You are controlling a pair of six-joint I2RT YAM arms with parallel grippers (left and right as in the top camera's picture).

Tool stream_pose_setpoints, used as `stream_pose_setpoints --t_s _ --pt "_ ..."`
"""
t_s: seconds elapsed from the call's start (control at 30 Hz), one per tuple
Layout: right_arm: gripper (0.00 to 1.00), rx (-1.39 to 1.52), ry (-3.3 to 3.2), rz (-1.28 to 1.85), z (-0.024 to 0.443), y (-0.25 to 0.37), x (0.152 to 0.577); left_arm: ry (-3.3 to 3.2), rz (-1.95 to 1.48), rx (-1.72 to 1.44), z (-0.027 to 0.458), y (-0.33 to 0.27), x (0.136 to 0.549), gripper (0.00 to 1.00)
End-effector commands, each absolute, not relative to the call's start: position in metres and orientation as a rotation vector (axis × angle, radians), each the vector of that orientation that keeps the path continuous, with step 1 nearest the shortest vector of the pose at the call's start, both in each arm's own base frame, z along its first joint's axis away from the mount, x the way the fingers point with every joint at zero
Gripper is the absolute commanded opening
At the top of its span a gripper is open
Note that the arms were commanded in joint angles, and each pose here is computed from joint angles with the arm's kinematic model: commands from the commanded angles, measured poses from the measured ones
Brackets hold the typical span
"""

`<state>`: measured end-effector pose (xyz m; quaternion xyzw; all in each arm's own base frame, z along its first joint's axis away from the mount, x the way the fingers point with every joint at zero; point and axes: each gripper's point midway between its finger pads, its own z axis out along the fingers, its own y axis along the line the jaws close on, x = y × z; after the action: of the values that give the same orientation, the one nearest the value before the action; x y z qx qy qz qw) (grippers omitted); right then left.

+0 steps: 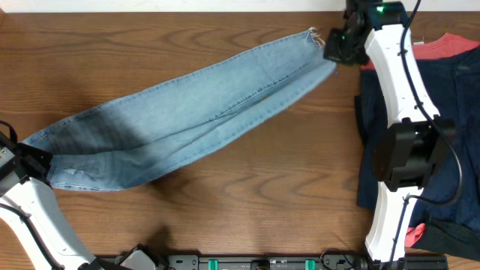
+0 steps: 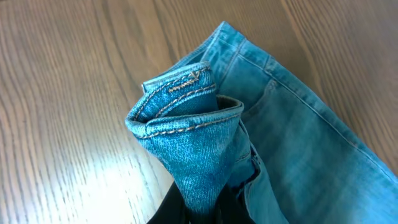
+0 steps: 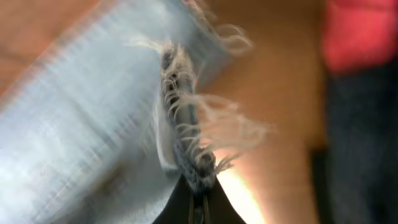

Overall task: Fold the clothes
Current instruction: 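Pull the hems up and right with the right gripper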

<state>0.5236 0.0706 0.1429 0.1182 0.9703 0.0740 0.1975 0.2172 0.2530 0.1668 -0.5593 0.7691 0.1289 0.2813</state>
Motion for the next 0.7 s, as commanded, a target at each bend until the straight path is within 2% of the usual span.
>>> stream_pose_setpoints --t_s 0.0,0.13,0.3,0.67 --pt "0.01 0.171 2.657 0.310 0.131 0.100 0.538 2.030 0.295 -1.442 0.187 0.252 0.227 0.06" --pt "0.01 0.116 2.517 0.348 0.103 0.120 0.564 2.036 0.281 -1.440 0.186 0.250 0.228 0.06" --pt "0.01 0.085 2.358 0.392 0.064 0.135 0.576 2.048 0.229 -1.426 0.185 0.245 0.233 0.06" --pt "0.01 0.173 2.515 0.471 -0.064 0.142 0.550 2.057 0.205 -1.422 0.183 0.242 0.235 0.06"
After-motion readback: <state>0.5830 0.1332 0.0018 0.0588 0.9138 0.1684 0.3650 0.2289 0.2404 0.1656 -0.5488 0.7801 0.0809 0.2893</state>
